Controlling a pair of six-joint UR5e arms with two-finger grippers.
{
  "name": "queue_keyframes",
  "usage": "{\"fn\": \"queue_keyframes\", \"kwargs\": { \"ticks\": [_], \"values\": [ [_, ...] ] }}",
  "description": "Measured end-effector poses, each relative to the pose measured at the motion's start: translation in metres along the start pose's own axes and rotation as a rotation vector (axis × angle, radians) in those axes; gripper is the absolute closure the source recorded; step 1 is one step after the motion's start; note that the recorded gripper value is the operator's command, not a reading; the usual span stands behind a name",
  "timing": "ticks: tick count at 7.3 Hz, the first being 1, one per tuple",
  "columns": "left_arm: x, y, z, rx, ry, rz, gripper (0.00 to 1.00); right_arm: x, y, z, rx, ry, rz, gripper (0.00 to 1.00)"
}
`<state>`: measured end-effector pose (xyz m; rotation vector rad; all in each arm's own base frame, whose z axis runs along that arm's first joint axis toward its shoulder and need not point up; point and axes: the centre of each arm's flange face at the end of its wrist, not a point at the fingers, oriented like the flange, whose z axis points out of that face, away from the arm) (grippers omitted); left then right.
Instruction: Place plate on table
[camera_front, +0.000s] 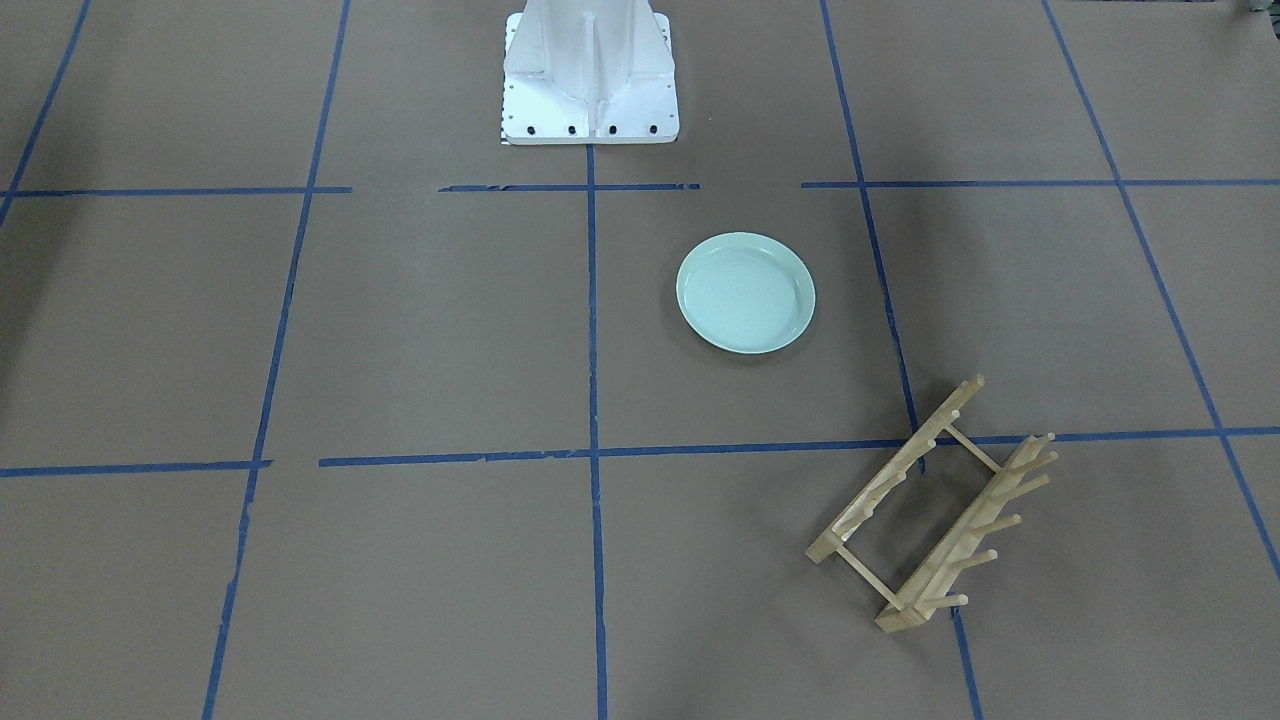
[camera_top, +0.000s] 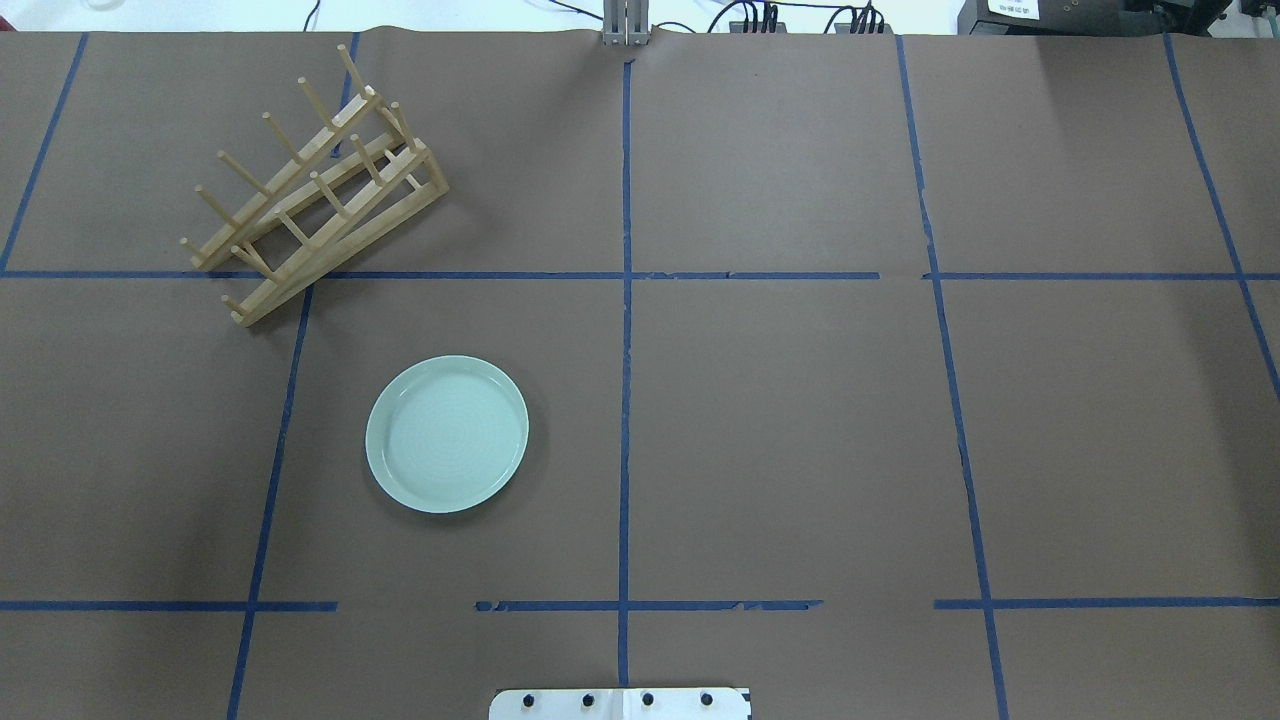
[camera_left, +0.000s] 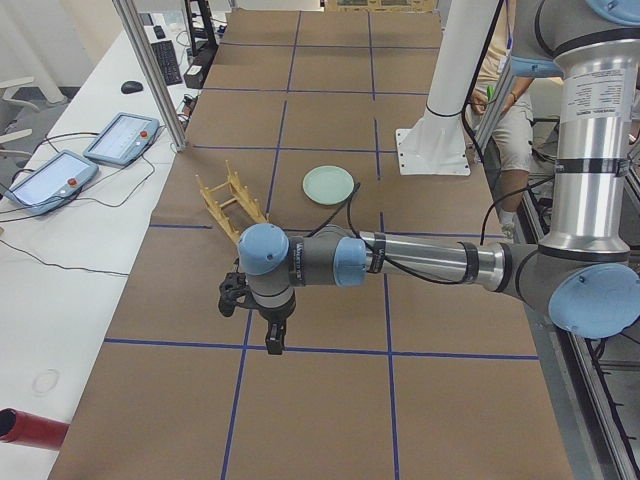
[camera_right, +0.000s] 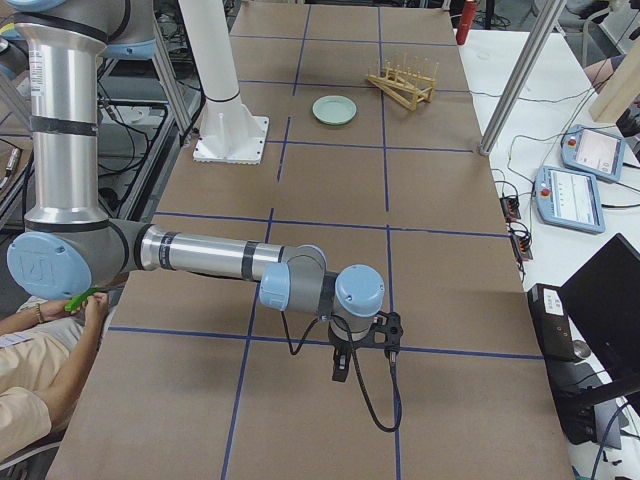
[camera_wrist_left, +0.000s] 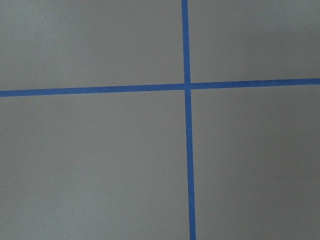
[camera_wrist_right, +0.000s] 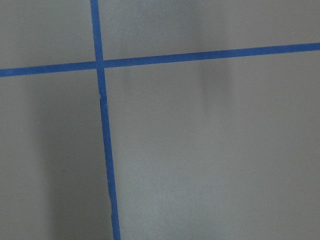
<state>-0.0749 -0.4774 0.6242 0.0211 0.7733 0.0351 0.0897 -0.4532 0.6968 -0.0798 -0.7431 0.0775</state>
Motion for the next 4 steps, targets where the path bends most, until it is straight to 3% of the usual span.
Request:
{"fn": "queue_keyframes", "kwargs": {
  "ticks": [4],
  "values": [
    [-0.0055, -0.0004, 0.0061, -0.010, 0.001, -0.007, 0.00, 0.0001, 0.0001, 0.0001, 0.000, 0.000, 0.000, 0.00]
  ]
}}
